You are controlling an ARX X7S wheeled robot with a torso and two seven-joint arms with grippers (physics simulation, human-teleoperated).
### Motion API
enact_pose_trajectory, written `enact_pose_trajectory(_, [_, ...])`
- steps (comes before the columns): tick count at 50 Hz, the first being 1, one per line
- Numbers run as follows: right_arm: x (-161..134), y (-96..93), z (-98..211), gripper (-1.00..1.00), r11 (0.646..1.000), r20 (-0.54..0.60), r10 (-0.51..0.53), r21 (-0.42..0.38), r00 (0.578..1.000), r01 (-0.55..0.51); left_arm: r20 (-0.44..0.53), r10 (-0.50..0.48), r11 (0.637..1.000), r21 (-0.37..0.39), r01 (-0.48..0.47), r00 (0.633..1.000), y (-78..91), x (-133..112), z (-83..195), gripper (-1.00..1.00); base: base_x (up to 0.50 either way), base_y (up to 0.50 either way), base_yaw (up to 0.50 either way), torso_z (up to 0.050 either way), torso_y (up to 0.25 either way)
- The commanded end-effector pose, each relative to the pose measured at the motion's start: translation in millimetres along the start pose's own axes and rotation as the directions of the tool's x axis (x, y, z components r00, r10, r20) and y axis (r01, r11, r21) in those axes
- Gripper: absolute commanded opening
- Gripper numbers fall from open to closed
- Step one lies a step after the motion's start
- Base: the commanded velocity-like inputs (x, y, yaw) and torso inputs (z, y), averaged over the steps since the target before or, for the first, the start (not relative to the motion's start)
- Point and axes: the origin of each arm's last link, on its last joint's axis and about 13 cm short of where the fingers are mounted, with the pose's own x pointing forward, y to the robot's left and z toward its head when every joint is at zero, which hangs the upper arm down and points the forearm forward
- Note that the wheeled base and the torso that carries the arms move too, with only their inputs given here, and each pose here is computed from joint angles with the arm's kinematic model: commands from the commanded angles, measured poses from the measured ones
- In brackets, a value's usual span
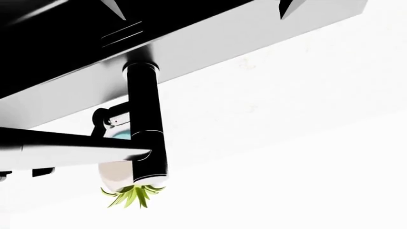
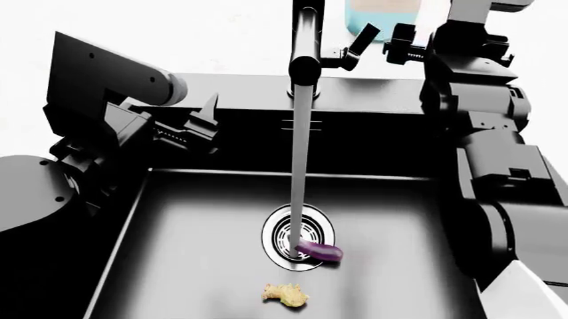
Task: Pick up the fruits and vegetables and place them in the sink. Turn on the sink faucet to wash them. Then turn the sink off and put them in the tray.
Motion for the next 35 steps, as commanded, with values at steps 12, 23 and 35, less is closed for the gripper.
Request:
enact_pose_trajectory(12, [-1.8, 8.9, -13.8, 1.0, 0.999, -0.033, 0.041, 0.002, 0.999, -0.041, -0.001, -0.006, 1.0, 0.001, 0.006, 1.0, -1.5, -0.4, -0.9, 1.0, 0.0, 0.0, 0.0, 0.0, 0.0])
enact_pose_trajectory(23, [-3.0, 17.1, -10.5, 1.0, 0.995, 0.006, 0.096, 0.009, 0.995, -0.096, -0.002, -0.005, 1.0, 0.001, 0.005, 1.0, -1.1, -0.2, -1.7, 1.0, 0.0, 0.0, 0.0, 0.0, 0.0])
enact_pose_trajectory(35, [-6.0, 29.0, -2.6, 1.0, 0.989, 0.038, 0.146, -0.009, 0.989, -0.146, 0.0, -0.004, 1.0, 0.0, 0.004, 1.0, -0.3, -1.4, -0.7, 1.0, 0.0, 0.0, 0.0, 0.0, 0.0])
